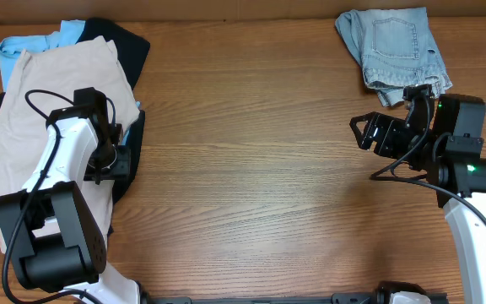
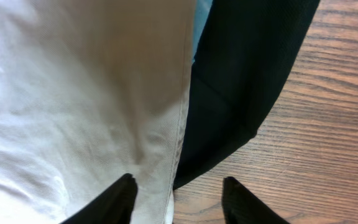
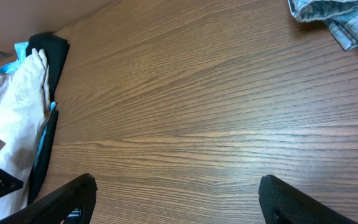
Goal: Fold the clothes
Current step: 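Move the left gripper over the beige shorts on the pile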
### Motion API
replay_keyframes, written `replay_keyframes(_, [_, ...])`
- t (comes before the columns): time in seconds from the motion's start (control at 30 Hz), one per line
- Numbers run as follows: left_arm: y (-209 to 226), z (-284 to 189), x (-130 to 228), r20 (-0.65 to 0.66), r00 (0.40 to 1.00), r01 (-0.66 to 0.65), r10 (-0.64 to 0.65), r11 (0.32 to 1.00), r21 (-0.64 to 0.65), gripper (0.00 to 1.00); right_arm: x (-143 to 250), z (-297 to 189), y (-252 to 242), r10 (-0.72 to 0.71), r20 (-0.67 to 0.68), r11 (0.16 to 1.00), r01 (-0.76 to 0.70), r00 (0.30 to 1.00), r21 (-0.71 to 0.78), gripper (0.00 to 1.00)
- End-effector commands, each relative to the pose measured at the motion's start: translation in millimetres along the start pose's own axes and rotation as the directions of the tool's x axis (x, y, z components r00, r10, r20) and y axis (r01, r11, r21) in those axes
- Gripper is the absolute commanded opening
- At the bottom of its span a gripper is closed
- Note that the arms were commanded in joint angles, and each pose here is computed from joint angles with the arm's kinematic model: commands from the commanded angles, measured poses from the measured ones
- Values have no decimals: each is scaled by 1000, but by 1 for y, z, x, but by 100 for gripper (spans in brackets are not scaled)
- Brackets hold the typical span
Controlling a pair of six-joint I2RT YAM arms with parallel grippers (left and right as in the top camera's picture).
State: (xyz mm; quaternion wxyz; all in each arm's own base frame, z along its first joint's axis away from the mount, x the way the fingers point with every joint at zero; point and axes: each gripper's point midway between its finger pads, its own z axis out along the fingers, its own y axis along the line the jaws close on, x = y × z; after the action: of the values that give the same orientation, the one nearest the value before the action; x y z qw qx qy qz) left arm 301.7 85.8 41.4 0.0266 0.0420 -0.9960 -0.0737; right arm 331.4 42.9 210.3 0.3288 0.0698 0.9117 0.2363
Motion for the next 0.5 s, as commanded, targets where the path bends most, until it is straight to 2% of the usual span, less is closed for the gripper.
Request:
replay_keyframes(0.0, [2,0,-5,0,1000,-10,10,1000,-18,41,-8,-5,4,-18,23,1000,18,1000,-4,87])
replay_keyframes(0.2, [7,1,-9,18,1000,-5,6,999,-44,35,-9,-5,4,-19,26,1000,19,999,-5,87])
replay_keyframes(0.47, [14,8,-9,24,1000,-1,3,996,-93,34,-10,-5,4,-20,29,1000,20,999,-5,87])
